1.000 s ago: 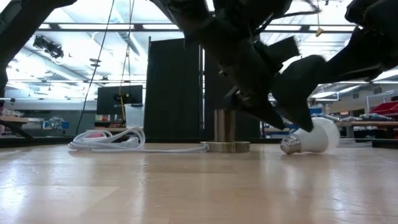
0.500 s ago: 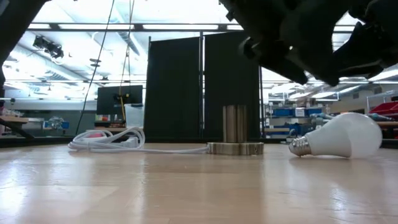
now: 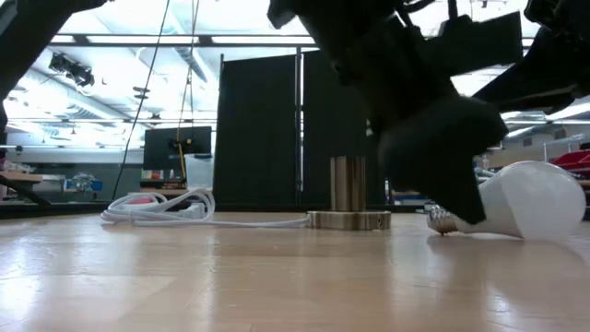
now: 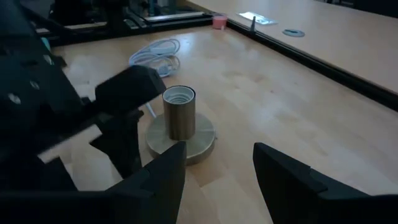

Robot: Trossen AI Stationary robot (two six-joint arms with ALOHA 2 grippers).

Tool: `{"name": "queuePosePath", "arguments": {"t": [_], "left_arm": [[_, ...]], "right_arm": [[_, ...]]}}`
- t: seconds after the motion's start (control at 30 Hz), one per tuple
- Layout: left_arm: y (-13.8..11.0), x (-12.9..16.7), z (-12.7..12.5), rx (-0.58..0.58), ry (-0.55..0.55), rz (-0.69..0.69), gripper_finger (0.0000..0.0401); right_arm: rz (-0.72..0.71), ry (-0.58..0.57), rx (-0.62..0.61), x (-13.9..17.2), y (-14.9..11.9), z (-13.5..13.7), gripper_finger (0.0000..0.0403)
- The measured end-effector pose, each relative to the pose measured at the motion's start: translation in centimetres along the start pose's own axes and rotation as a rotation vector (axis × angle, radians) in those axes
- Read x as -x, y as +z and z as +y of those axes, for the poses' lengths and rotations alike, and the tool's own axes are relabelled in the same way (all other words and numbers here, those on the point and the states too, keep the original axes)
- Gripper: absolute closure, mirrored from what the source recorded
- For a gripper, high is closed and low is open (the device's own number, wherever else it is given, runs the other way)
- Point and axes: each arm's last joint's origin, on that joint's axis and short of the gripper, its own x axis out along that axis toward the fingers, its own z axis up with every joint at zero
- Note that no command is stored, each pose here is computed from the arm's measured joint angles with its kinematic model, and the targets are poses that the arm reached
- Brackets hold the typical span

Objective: Screw lightbulb
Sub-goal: Insert the lightbulb into the lamp holder

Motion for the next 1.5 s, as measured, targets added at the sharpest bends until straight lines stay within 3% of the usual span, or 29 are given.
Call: {"name": "queuePosePath", "arguments": {"t": [0.17, 0.33, 0.57, 0.77, 0.9, 1.1, 1.37, 1.5], "left_arm": [[0.2, -0.5, -0.3, -0.008, 0.049, -0.032, 0.0110], [0.2, -1.0, -0.3, -0.058, -0.099, -0.065, 0.0110], [0.0, -2.2, 1.9, 0.002, -0.120, -0.091, 0.0110], [0.3, -2.2, 1.9, 0.029, -0.206, -0.137, 0.0110], [0.7, -2.1, 1.8, 0.019, -0.147, -0.165, 0.0110], [0.9, -1.9, 1.7, 0.089, -0.122, -0.176, 0.0110], [1.2, -1.9, 1.8, 0.182, -0.102, -0.195, 0.0110], [1.1, -2.2, 2.3, 0.249, -0.100, -0.190, 0.0110]], "right_arm": [[-0.005, -0.004, 0.000, 0.0, 0.0, 0.0, 0.0204], [-0.011, -0.007, -0.002, 0.0, 0.0, 0.0, 0.0204], [-0.011, -0.004, -0.010, 0.0, 0.1, 0.0, 0.0204], [-0.010, -0.003, -0.010, 0.0, 0.1, 0.0, 0.0204], [-0.009, -0.002, -0.016, 0.0, 0.1, 0.0, 0.0204], [0.090, 0.063, 0.059, 1.4, -0.6, -0.7, 0.0206], [0.288, 0.249, 0.109, 3.9, 0.6, -1.4, 0.0207], [0.354, 0.191, 0.034, 3.4, 1.0, -2.2, 0.0208]]}}
